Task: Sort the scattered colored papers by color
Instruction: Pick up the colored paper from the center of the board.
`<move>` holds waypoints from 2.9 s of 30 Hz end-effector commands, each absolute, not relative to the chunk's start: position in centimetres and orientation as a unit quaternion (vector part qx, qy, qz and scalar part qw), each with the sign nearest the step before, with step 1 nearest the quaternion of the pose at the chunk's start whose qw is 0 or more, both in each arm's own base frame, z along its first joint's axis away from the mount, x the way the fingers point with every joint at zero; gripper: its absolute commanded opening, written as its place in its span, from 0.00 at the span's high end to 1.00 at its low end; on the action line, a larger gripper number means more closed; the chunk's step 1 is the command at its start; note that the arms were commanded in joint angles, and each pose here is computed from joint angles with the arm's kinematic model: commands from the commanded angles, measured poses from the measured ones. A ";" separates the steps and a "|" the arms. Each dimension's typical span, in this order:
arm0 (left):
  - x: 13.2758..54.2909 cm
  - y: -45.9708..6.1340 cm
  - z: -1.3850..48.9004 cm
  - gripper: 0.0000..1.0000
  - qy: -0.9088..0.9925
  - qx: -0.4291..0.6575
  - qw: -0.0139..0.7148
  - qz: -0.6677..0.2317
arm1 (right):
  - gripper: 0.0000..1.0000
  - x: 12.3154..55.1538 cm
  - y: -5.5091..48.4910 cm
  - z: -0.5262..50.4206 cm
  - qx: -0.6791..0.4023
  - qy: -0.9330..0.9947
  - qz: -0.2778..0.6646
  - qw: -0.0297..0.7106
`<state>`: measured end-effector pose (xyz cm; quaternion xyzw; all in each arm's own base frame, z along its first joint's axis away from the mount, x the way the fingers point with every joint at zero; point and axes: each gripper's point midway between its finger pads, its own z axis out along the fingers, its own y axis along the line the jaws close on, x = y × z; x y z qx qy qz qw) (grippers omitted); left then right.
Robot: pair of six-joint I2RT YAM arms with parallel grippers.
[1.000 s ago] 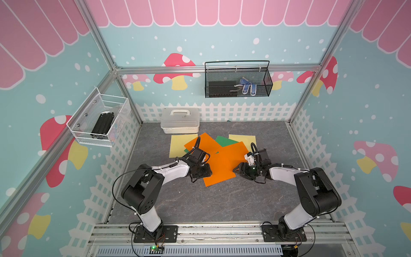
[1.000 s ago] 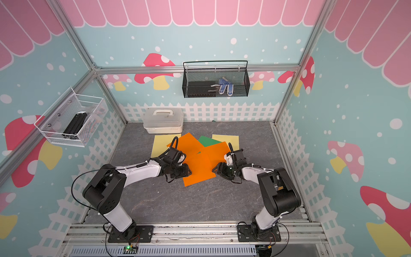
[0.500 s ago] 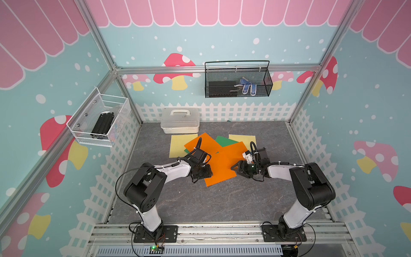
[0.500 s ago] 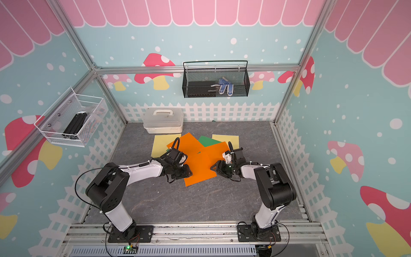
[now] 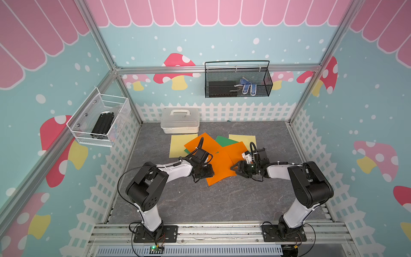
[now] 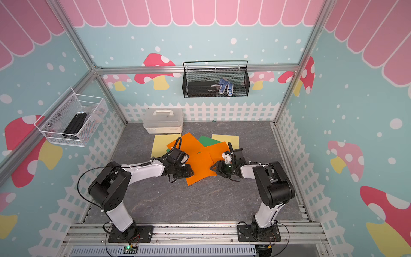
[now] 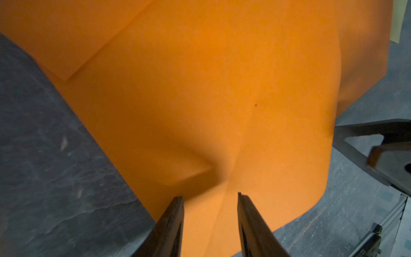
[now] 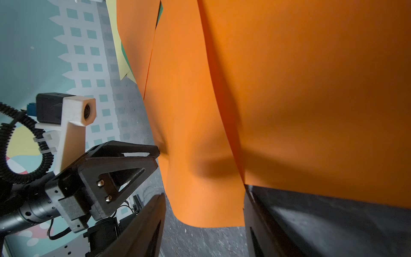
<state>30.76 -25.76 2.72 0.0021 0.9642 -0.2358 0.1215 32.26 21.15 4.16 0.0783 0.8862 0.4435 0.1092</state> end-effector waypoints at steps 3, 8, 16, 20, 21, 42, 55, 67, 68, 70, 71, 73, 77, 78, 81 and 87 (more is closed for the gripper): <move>29.8 -25.7 0.8 0.57 0.972 -0.002 0.092 -0.217 | 0.40 32.3 22.0 4.0 0.100 0.868 0.478 0.095; 29.7 -25.8 0.7 0.57 0.972 -0.002 0.090 -0.216 | 0.38 33.4 23.4 6.0 0.103 0.826 0.543 0.108; 29.6 -25.9 0.5 0.57 0.973 -0.001 0.088 -0.215 | 0.36 34.4 24.1 8.5 0.087 0.798 0.580 0.136; 29.6 -25.8 0.3 0.57 0.973 -0.002 0.086 -0.214 | 0.35 34.6 24.1 9.4 0.078 0.794 0.584 0.151; 29.6 -25.8 0.3 0.57 0.973 -0.002 0.086 -0.214 | 0.34 34.7 24.1 9.2 0.078 0.795 0.582 0.151; 29.4 -25.8 -0.1 0.57 0.974 0.000 0.080 -0.211 | 0.35 38.4 24.1 4.6 -0.002 0.879 0.459 0.129; 29.7 -25.8 0.1 0.57 0.973 -0.001 0.087 -0.212 | 0.60 36.0 23.9 4.2 -0.008 0.875 0.471 0.109; 32.0 -25.9 8.6 0.52 0.945 0.024 0.217 -0.244 | 1.00 35.1 23.4 5.6 -0.025 0.887 0.447 0.111; 32.1 -25.8 9.9 0.51 0.940 0.027 0.232 -0.249 | 1.00 35.0 23.3 5.8 -0.027 0.889 0.445 0.110; 32.3 -25.7 11.8 0.49 0.932 0.030 0.257 -0.255 | 1.00 34.8 23.2 6.3 -0.031 0.891 0.439 0.112; 32.3 -25.4 12.6 0.48 0.929 0.030 0.269 -0.254 | 1.00 34.6 23.2 6.6 -0.035 0.892 0.436 0.113; 32.3 -24.8 13.6 0.47 0.925 0.029 0.284 -0.249 | 1.00 34.1 23.2 7.4 -0.047 0.894 0.431 0.113; 32.2 -23.2 14.2 0.47 0.925 0.020 0.301 -0.232 | 1.00 32.3 23.6 9.3 -0.082 0.899 0.418 0.103; 32.2 -22.8 14.3 0.46 0.924 0.017 0.305 -0.229 | 1.00 31.7 23.8 9.8 -0.091 0.899 0.416 0.100; 32.1 -21.6 15.0 0.46 0.921 0.006 0.322 -0.221 | 1.00 29.9 24.6 11.2 -0.123 0.897 0.415 0.089; 32.1 -18.2 16.9 0.44 0.907 -0.026 0.370 -0.200 | 1.00 26.7 27.5 13.2 -0.191 0.887 0.415 0.063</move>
